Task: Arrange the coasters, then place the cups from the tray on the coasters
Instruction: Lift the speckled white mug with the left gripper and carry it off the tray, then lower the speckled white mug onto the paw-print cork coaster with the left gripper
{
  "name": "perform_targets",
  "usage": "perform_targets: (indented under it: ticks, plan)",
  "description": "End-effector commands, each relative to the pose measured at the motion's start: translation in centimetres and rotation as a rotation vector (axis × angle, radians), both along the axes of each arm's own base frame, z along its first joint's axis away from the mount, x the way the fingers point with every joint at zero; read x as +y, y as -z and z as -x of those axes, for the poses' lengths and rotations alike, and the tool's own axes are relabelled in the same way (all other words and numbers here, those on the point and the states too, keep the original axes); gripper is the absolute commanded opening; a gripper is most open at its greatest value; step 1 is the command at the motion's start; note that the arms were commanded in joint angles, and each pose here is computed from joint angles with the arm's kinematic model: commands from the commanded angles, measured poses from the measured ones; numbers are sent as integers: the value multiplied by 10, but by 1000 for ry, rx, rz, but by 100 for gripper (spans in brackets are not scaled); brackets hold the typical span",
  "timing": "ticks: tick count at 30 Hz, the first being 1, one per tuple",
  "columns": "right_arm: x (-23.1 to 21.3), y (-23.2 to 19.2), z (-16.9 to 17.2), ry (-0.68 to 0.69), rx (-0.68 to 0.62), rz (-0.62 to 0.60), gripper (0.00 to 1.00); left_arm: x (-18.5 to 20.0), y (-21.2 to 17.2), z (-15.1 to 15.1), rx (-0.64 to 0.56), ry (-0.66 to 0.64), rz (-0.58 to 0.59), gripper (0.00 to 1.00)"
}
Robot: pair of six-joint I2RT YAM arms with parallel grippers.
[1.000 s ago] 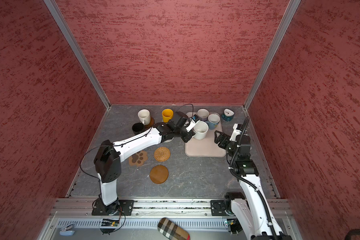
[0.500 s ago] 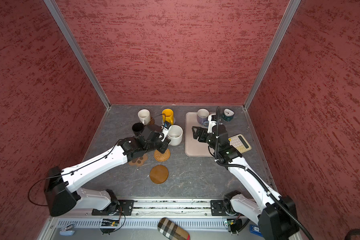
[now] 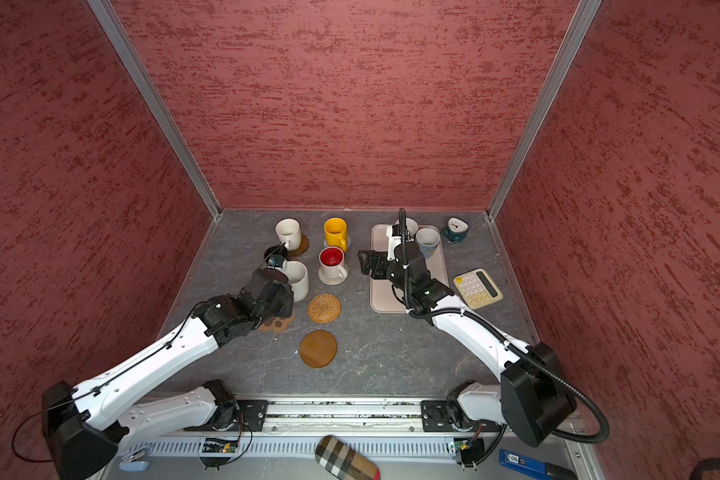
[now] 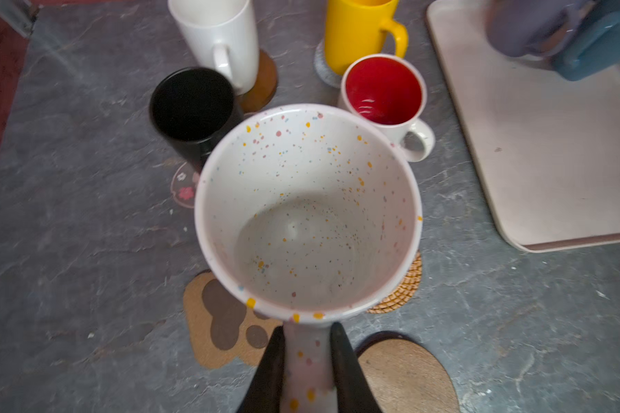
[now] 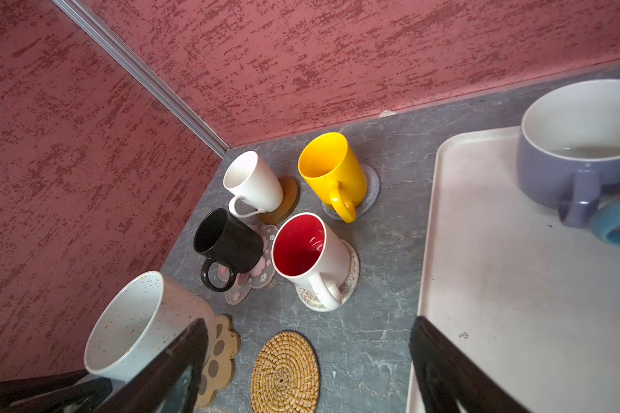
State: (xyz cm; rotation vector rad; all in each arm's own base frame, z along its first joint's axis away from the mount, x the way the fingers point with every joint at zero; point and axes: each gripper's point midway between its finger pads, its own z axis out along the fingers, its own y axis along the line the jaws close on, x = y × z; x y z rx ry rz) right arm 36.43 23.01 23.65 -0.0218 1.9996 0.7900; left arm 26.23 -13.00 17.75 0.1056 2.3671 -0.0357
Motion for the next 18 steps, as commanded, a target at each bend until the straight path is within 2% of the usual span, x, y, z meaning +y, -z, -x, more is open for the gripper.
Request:
perform_targets:
  ticks: [1, 12, 18]
  plan:
    - [7, -22, -8, 0, -73, -28, 89, 22, -17, -10, -106, -147, 42, 0]
    - [12, -17, -12, -7, -67, -17, 89, 55, 7, -7, -145, -337, 41, 0]
    - [11, -11, -12, -8, -60, -12, 89, 56, 21, -3, -144, -374, 95, 0]
